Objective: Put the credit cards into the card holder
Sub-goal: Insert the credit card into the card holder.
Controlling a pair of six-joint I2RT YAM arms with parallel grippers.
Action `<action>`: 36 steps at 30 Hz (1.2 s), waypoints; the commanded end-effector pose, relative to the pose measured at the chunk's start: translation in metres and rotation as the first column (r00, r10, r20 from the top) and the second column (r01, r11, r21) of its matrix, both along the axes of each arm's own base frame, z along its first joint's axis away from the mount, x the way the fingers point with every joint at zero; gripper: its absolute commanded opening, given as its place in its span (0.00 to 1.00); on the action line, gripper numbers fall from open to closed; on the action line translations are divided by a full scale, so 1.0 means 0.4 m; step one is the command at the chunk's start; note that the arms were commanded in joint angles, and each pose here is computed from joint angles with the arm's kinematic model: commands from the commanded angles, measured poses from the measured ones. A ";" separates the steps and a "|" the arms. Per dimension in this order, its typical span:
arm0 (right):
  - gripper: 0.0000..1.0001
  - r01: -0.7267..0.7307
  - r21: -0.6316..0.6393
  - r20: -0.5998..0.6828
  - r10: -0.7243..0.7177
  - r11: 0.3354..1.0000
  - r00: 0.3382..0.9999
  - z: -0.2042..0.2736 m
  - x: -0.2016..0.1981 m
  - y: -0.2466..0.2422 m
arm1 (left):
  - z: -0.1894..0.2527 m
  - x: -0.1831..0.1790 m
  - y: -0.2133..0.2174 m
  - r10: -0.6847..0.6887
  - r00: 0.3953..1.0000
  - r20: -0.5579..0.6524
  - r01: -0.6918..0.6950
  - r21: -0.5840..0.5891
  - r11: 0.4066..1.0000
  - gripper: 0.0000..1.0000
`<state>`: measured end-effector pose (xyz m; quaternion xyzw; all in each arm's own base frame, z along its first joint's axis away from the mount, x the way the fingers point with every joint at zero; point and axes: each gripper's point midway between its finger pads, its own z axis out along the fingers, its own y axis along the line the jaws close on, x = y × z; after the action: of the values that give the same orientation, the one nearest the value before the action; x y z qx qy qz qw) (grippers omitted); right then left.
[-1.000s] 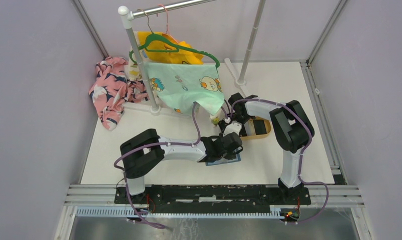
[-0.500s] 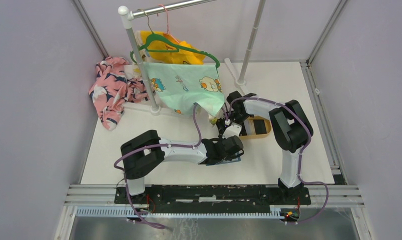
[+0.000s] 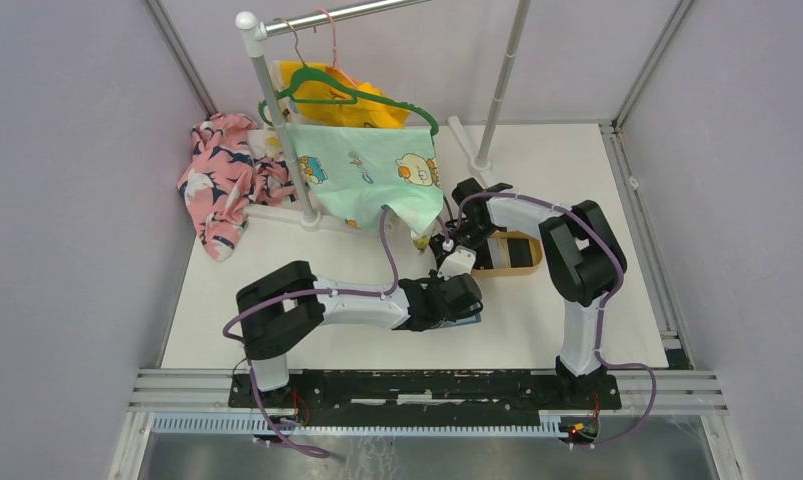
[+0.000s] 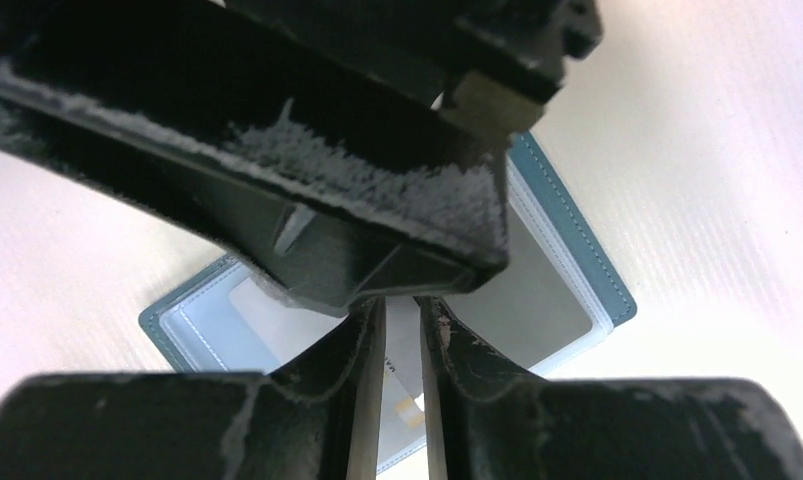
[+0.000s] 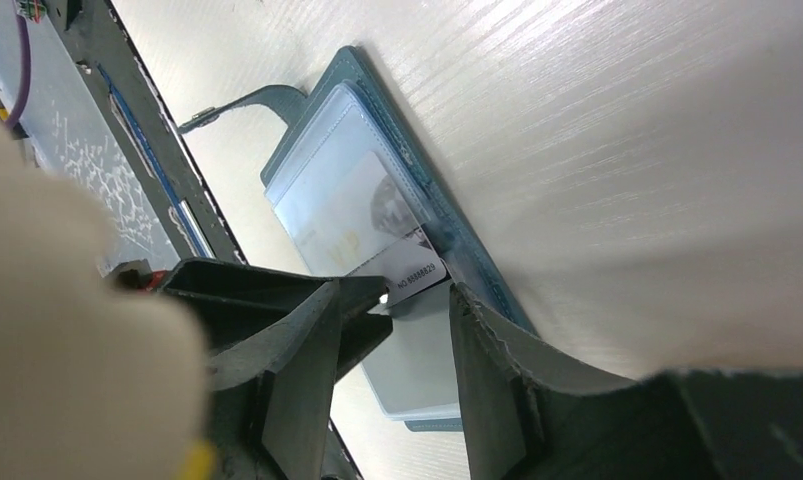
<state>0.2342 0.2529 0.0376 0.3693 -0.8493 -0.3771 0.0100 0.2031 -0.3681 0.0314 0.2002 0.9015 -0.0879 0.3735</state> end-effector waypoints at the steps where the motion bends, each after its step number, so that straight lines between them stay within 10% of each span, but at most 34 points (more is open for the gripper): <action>1: 0.51 -0.048 0.005 0.061 0.047 0.999 0.997 0.041 0.001 -0.008 | 0.025 0.029 0.047 0.082 0.995 0.053 -0.082 0.012 0.997 0.26; 13: 0.52 -0.070 0.054 0.067 0.066 0.996 0.996 0.066 -0.006 0.003 | 0.096 -0.003 -0.026 -0.013 1.000 0.010 0.014 -0.162 0.987 0.24; 36: 0.51 -0.073 0.058 0.064 0.069 0.996 0.996 0.065 -0.008 0.004 | 0.019 0.003 0.052 0.070 0.998 -0.005 -0.070 0.007 0.998 0.03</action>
<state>0.2265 0.2461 0.0429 0.3941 -0.8388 -0.3753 0.0146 0.1957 -0.3521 0.0278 0.2069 0.9082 -0.0805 0.3548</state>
